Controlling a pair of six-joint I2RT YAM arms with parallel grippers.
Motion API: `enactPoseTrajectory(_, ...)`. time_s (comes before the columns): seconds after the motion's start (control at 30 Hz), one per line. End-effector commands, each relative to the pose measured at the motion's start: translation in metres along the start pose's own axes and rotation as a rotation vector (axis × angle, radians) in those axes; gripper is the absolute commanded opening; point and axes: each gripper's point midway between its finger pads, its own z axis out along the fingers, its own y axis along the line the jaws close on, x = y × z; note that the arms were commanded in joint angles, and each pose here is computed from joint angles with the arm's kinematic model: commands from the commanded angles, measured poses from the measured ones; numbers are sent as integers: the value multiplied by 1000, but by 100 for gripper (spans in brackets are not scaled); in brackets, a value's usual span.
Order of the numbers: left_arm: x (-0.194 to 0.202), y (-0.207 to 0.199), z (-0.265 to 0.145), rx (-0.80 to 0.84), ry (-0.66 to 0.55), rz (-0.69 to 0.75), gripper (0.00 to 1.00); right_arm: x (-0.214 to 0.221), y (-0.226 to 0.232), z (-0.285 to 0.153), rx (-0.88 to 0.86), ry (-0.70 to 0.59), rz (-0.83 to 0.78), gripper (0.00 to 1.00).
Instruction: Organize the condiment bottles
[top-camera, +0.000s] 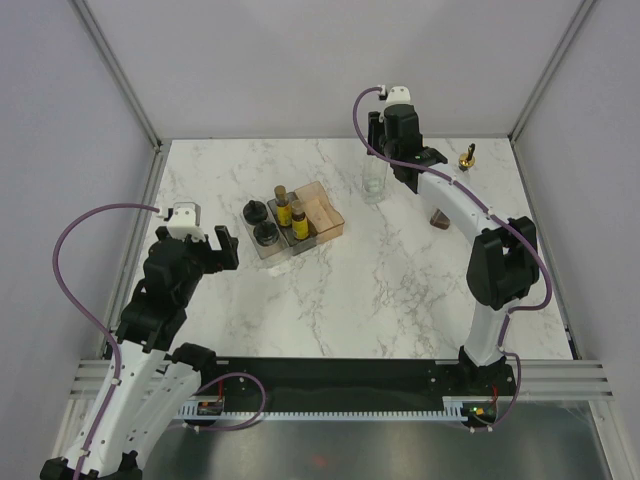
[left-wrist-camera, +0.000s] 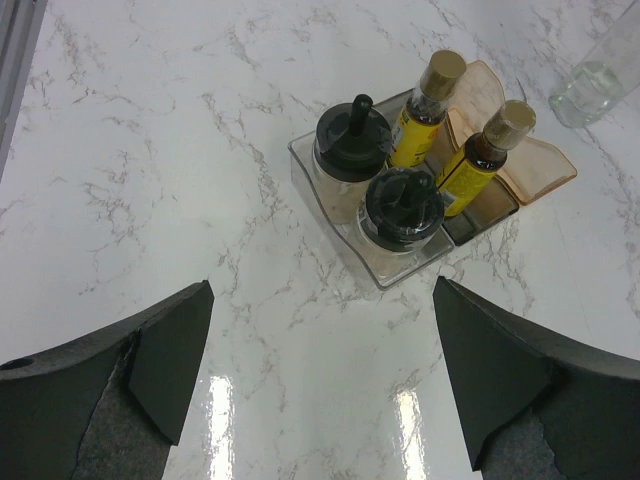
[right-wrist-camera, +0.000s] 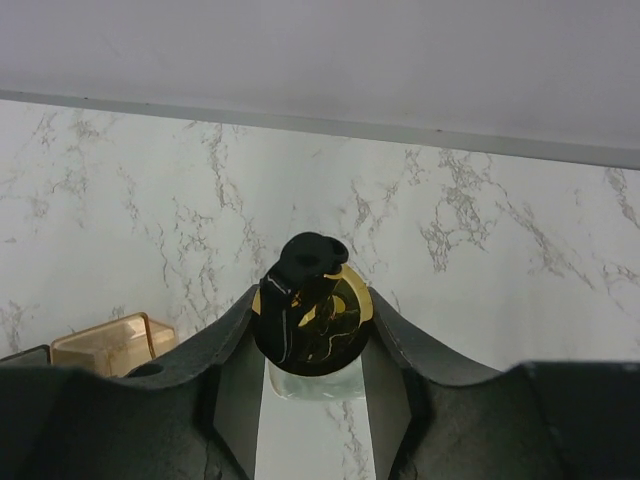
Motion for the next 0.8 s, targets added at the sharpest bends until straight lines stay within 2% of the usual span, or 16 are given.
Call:
enactPoseTrajectory(0.0,-9,1,0,-2,-42,22,100,-36,5,-3,-31,-86,-27,17)
enactPoseTrajectory(0.07,-9,1,0,-1,-43,22,100,-46,6,-7,-42,-106,-62,0)
enactPoseTrajectory(0.4,-8,1,0,-3,-39,23,100,-123,43,-65,-289,-266,-190,0)
enactPoseTrajectory(0.5,-9,1,0,-1,-42,22,100,-128,56,-77,-368,-263,-182,0)
enactPoseTrajectory(0.77,-8,1,0,-4,-39,21,100,-141,83,-101,-445,-286,-138,0)
